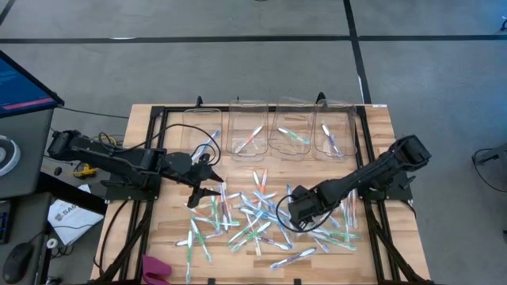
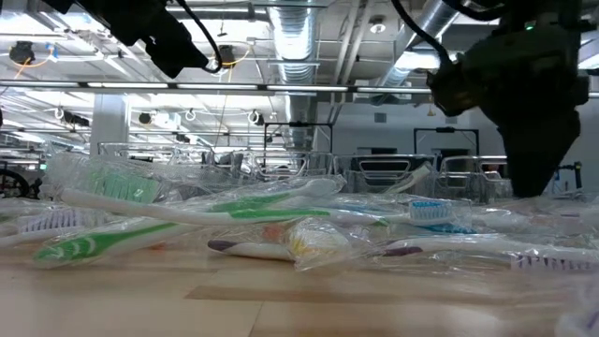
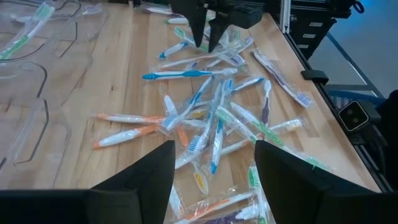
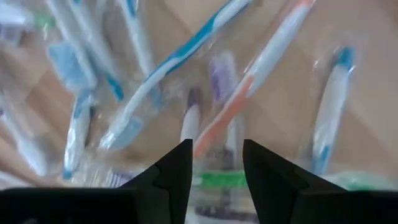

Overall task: Pick & Place Toothbrushes
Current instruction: Put the orange toothbrush into the middle left transparent bin

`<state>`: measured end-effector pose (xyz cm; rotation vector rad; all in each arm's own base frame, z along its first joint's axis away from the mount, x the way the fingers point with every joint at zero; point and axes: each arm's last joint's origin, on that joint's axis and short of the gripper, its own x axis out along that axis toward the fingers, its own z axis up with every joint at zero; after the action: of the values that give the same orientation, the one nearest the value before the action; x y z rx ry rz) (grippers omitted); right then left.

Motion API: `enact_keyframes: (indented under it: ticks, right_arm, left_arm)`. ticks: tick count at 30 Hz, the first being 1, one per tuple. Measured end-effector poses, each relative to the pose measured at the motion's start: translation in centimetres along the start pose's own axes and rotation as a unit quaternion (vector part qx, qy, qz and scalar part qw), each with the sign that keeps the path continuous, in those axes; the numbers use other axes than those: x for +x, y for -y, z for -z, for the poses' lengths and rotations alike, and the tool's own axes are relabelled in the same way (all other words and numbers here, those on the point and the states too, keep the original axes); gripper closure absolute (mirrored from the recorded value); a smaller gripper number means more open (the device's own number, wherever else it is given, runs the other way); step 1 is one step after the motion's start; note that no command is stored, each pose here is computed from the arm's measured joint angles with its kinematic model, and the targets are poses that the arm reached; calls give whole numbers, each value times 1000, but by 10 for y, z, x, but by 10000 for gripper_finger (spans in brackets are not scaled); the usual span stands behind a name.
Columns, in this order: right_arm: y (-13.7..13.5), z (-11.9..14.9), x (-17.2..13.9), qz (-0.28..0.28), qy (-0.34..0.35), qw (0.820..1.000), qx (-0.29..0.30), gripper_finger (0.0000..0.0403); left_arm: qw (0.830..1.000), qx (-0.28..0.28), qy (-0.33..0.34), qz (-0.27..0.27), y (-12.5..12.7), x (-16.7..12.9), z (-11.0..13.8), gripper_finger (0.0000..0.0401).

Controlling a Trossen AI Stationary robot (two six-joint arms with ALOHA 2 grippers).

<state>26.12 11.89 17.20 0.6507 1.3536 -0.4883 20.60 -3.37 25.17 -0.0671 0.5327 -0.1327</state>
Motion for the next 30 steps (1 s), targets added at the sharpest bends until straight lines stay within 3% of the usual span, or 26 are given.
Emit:
enact_keyframes:
  ticks: [12, 22, 30]
  right_arm:
    - [-4, 15, 0, 7, -8, 1000, -14, 270]
    - [-4, 15, 0, 8, -7, 999, 31, 270]
    - [-4, 15, 0, 8, -7, 999, 34, 269]
  left_arm:
    - [1000, 0, 0, 0, 0, 0, 0, 188]
    - [1000, 0, 0, 0, 0, 0, 0, 188]
    - [1000, 0, 6, -2, 0, 0, -1, 188]
